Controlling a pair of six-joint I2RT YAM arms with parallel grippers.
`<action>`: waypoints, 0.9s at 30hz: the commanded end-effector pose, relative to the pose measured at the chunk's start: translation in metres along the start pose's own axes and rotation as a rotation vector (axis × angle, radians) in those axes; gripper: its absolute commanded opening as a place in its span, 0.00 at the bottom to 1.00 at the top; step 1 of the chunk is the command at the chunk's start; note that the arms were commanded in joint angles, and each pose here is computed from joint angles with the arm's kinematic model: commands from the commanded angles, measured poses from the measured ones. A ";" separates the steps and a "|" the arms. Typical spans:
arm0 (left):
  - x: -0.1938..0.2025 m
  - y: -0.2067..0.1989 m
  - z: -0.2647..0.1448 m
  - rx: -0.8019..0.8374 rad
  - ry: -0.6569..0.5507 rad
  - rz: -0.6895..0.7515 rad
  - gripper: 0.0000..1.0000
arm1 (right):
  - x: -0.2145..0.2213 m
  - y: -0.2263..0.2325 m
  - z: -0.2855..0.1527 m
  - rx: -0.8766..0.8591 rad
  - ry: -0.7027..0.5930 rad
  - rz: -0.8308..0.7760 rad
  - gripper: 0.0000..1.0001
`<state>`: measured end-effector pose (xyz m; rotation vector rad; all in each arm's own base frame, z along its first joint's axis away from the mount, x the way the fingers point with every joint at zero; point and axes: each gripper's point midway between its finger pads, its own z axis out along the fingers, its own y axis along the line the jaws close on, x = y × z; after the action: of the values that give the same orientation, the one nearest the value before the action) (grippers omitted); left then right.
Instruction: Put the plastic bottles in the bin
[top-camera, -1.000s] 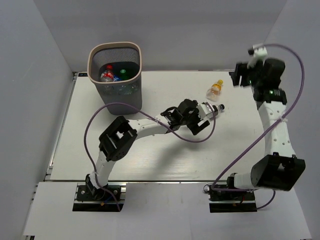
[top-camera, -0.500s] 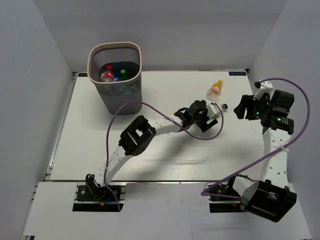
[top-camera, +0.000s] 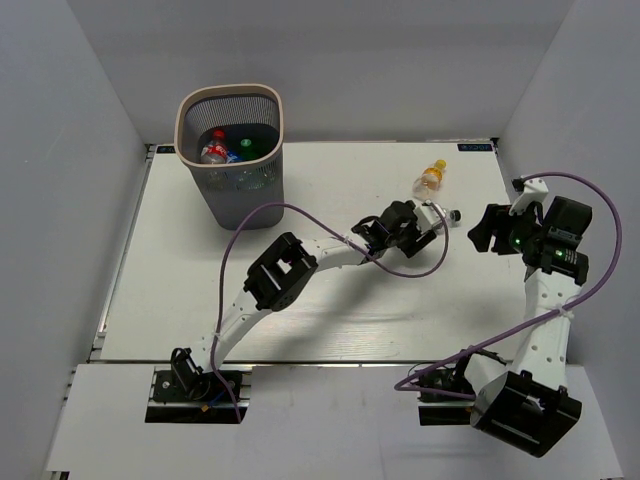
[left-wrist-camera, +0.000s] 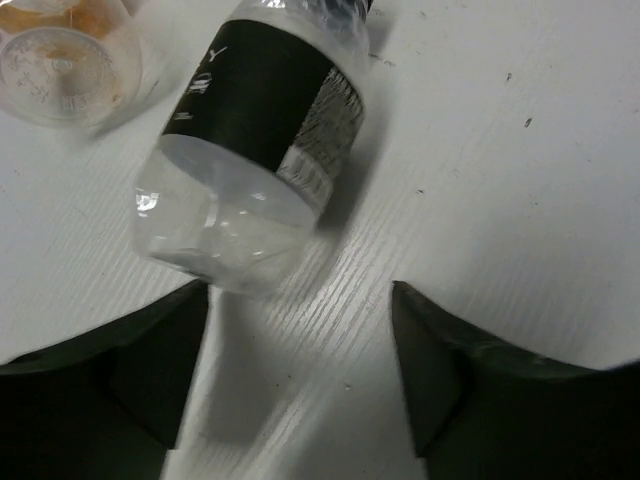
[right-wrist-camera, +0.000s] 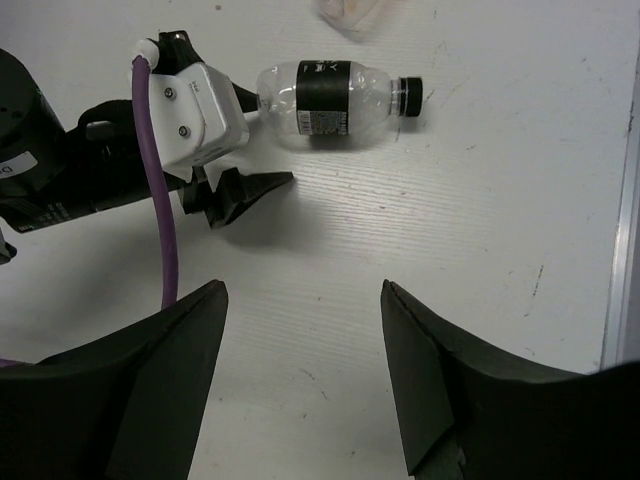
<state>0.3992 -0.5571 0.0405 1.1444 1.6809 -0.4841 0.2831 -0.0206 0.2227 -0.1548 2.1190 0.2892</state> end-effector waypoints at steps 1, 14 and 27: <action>-0.048 0.005 -0.017 -0.003 -0.097 -0.009 0.76 | 0.009 0.003 0.000 -0.025 0.013 0.008 0.69; -0.067 -0.004 -0.066 0.055 -0.152 -0.009 1.00 | 0.023 -0.004 0.011 -0.032 0.046 0.027 0.69; -0.118 -0.016 -0.056 0.143 -0.283 -0.174 1.00 | 0.022 -0.010 0.019 -0.032 0.049 0.056 0.69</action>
<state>0.3683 -0.5586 0.1294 1.0222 1.5845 -0.7320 0.2812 -0.0222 0.1822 -0.1165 2.2144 0.3653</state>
